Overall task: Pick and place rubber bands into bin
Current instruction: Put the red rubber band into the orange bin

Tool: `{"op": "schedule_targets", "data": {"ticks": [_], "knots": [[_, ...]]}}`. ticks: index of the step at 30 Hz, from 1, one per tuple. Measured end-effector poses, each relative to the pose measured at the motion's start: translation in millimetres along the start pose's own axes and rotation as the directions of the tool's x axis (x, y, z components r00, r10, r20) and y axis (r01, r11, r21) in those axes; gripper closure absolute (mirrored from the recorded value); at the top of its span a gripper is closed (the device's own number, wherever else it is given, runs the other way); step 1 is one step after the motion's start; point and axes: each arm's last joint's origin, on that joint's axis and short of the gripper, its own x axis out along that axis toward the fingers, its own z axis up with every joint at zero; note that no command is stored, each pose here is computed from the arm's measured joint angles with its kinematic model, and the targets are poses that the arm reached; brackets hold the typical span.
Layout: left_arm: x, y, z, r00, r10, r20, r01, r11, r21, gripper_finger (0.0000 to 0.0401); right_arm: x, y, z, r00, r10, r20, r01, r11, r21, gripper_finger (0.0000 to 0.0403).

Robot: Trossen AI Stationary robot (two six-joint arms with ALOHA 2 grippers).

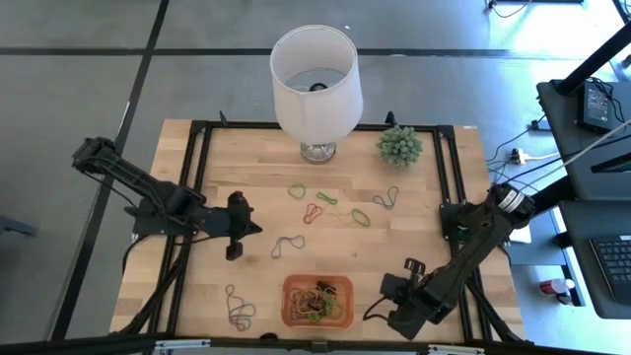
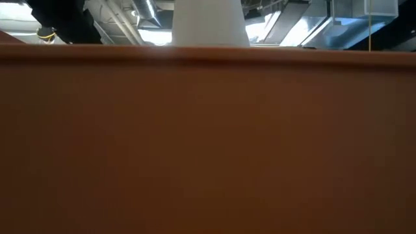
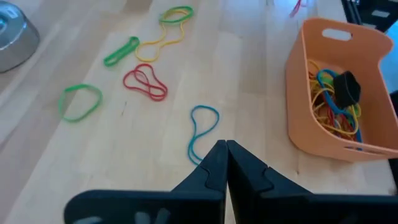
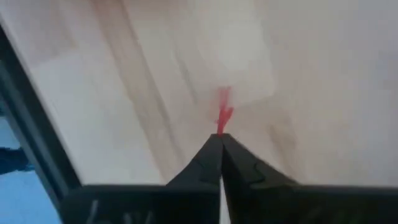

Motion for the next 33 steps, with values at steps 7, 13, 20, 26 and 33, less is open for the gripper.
{"op": "schedule_targets", "data": {"ticks": [7,13,20,26,33], "knots": [[1.0,-0.6,-0.5,1.0,-0.004,-0.008,0.004,1.0,0.002,0.0399,-78.8,17.1,32.6,0.97,0.071,0.233,-0.049,0.994,-0.101,0.0401],[1.0,-0.7,-0.4,1.0,-0.006,-0.007,0.006,1.0,-0.01,0.0399,-117.3,23.2,61.8,0.905,0.189,0.381,-0.117,0.972,-0.204,0.0402],[1.0,-0.9,-0.5,1.0,-0.014,-0.012,0.014,0.999,-0.051,0.0398,-102.8,29.0,94.2,0.873,0.216,0.438,-0.095,0.955,-0.282,0.0402],[1.1,-1.2,-0.6,1.0,-0.021,-0.015,0.02,0.998,-0.062,0.04,-71.2,39.7,116.8,0.879,0.216,0.424,-0.066,0.938,-0.34,0.0403],[1.1,-1.2,-0.6,1.0,-0.021,-0.016,0.02,0.998,-0.062,0.04,-17.3,53.0,126.2,0.945,0.231,0.231,-0.132,0.916,-0.378,0.0403]]}}
